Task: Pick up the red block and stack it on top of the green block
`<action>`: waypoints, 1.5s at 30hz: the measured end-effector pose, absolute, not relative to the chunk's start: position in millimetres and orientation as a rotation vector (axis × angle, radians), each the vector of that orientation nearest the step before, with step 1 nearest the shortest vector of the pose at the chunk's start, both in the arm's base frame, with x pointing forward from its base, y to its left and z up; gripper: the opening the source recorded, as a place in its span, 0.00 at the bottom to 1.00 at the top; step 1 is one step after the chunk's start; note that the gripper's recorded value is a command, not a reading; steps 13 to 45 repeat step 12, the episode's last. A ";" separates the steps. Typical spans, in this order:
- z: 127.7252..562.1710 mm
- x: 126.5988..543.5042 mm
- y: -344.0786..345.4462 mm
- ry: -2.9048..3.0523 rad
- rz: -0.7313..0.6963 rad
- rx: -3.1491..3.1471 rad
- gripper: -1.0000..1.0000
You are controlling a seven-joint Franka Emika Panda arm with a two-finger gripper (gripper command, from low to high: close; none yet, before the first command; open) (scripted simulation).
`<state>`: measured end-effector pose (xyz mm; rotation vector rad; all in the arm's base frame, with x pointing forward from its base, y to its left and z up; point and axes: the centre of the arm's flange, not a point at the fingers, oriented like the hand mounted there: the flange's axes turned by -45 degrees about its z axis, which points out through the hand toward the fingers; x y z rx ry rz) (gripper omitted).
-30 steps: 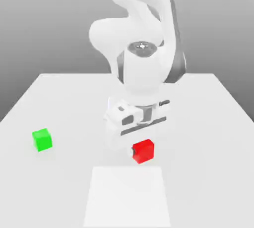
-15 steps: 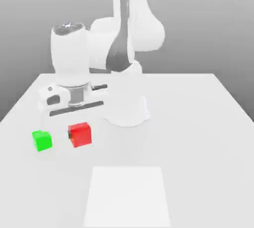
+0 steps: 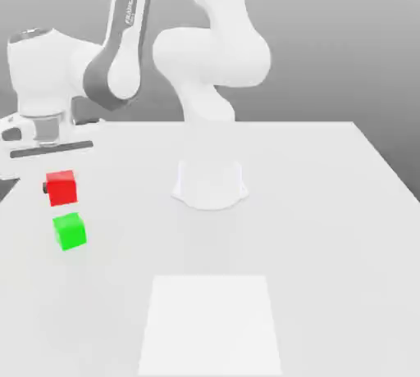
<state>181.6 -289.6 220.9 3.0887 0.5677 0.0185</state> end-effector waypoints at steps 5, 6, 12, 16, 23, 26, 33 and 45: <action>202.2 181.6 -289.3 0.568 0.017 3.090 0.00; 198.3 182.1 -288.6 0.572 0.016 3.090 0.00; 179.6 180.7 -286.4 0.581 0.002 3.090 1.00; 179.6 180.7 -286.4 0.581 0.002 3.090 1.00; 179.6 180.7 -286.4 0.581 0.002 3.090 1.00; 179.6 180.7 -286.4 0.581 0.002 3.090 1.00; 179.6 180.7 -286.4 0.581 0.002 3.090 1.00; 179.6 180.7 -286.4 0.581 0.002 3.090 1.00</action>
